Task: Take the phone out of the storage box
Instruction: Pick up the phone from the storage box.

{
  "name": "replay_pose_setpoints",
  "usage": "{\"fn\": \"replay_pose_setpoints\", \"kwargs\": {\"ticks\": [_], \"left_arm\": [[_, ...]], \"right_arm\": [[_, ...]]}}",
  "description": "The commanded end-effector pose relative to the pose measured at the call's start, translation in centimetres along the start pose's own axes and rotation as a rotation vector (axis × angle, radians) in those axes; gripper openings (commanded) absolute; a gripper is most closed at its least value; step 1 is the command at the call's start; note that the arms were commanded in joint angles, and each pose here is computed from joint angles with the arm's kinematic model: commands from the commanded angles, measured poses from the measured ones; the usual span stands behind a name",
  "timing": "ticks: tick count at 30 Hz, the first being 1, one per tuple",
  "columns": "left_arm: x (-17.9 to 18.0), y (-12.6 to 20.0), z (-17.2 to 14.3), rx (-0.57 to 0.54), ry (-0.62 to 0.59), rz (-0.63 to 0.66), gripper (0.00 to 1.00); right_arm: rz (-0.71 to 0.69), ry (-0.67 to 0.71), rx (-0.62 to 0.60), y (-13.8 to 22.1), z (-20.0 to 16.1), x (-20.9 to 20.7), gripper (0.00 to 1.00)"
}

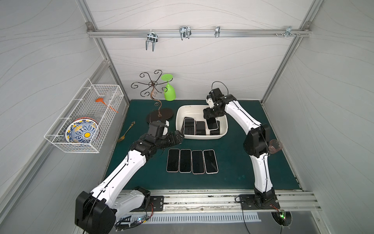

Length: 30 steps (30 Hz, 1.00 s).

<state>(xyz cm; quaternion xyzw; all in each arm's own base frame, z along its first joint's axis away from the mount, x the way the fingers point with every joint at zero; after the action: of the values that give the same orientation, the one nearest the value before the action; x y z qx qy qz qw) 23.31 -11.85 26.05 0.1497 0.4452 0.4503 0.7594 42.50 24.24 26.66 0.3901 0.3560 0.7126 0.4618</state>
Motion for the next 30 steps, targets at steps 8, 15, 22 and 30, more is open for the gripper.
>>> {"fn": "replay_pose_setpoints", "kwargs": {"ticks": [8,15,22,30], "left_arm": [[-8.0,-2.9,3.9,-0.114,-0.225,-0.233,0.99],[-10.2,-6.4,4.2,-0.083,-0.235,-0.246,0.99],[-9.8,-8.7,3.8,-0.059,-0.214,-0.202,0.93],[-10.4,-8.8,4.5,-0.092,-0.181,-0.224,0.66]], "right_arm": [[0.237,0.009,0.038,7.3,-2.0,3.2,0.2],[0.296,0.017,0.076,8.3,-4.0,4.6,0.2],[0.357,0.002,0.089,9.3,-4.8,4.8,0.21],[0.423,-0.023,0.126,8.7,-5.4,5.0,0.22]]}}
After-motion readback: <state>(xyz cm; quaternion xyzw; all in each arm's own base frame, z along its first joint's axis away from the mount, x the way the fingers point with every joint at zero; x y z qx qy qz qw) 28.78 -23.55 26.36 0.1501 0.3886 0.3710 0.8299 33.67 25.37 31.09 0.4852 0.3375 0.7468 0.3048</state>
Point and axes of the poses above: each gripper's point midway between its finger pads, its own y axis back along the fingers, its own x axis along the line the jaws close on, z = x × y, the point moved 10 cm from there along y, back along the fingers, and after that the axes turned 10 degrees about -y, right-handed, at the moved point
